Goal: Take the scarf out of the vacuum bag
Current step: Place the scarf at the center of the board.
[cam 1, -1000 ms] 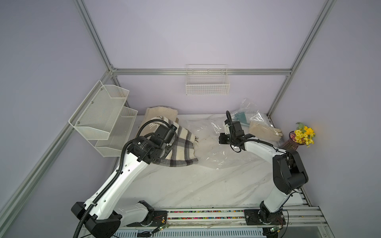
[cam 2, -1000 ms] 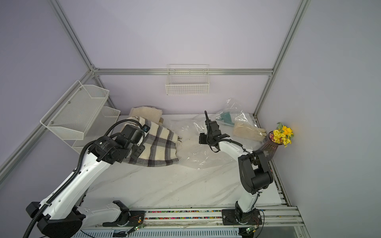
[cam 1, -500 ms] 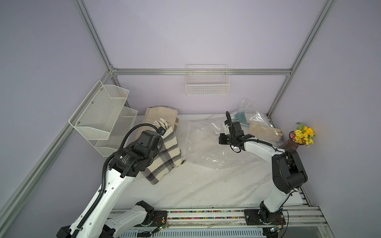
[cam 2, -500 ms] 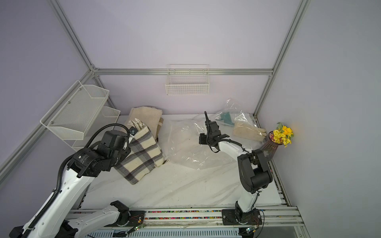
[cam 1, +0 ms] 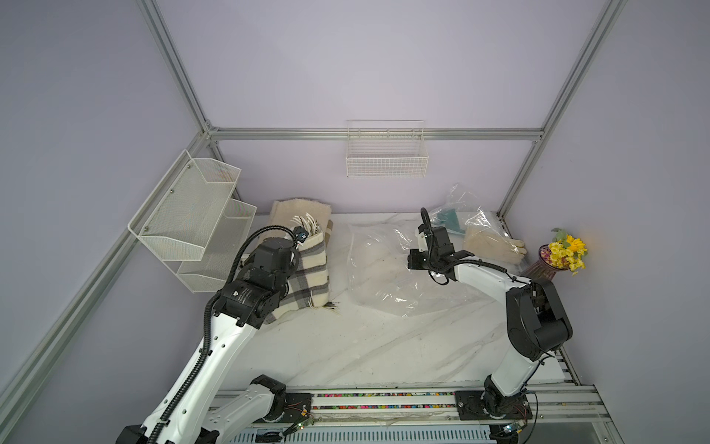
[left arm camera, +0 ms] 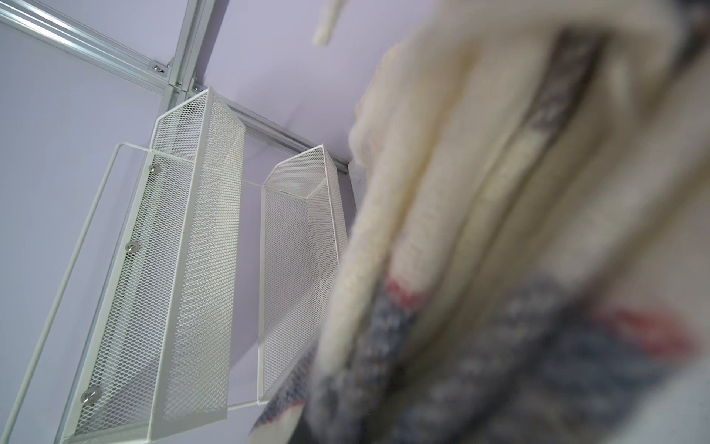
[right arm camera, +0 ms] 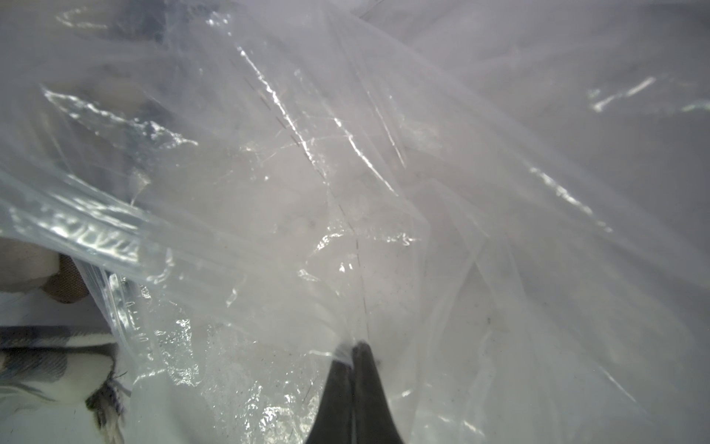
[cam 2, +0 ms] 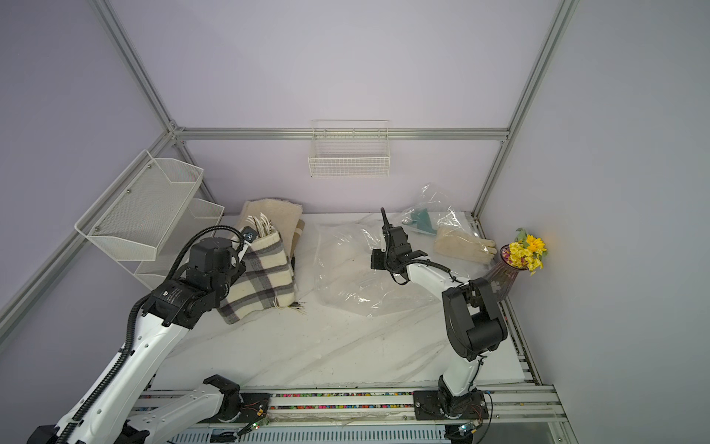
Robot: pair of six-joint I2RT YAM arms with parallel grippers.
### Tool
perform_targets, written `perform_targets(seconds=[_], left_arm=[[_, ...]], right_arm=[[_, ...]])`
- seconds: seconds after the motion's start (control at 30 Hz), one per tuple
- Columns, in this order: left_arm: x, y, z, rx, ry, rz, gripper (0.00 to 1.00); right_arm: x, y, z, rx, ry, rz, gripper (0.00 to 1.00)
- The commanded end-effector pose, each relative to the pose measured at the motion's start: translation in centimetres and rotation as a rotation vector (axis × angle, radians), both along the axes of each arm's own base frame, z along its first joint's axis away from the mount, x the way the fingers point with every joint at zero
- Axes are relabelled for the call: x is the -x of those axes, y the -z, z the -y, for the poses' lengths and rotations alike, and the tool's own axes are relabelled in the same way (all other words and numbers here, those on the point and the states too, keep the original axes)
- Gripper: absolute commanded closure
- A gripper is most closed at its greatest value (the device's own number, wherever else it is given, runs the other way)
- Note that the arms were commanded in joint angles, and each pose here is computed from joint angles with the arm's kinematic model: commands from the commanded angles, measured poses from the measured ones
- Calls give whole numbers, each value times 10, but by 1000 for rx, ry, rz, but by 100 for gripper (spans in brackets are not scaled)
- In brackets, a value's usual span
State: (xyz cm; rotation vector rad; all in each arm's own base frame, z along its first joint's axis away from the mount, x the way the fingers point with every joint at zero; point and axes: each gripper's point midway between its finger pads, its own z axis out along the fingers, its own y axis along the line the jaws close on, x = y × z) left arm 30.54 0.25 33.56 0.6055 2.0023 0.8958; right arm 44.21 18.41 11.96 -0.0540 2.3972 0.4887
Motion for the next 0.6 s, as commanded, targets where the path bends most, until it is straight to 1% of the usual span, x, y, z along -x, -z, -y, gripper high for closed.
perform_targets(seconds=[0.0,0.13,0.33,0.57], left_arm=[[-15,-51,0,25,17,222,100],[-24,-57,-3,-16,18,251,100],[-35,-76,-5,-86,25,287,100],[-53,-97,-2,-89,30,357,100]], right_arm=[[-3,6,2,0,10,-2,100],[-4,7,1,0,9,-2,100],[-4,12,2,8,9,-11,100],[-5,15,1,11,7,-16,100]])
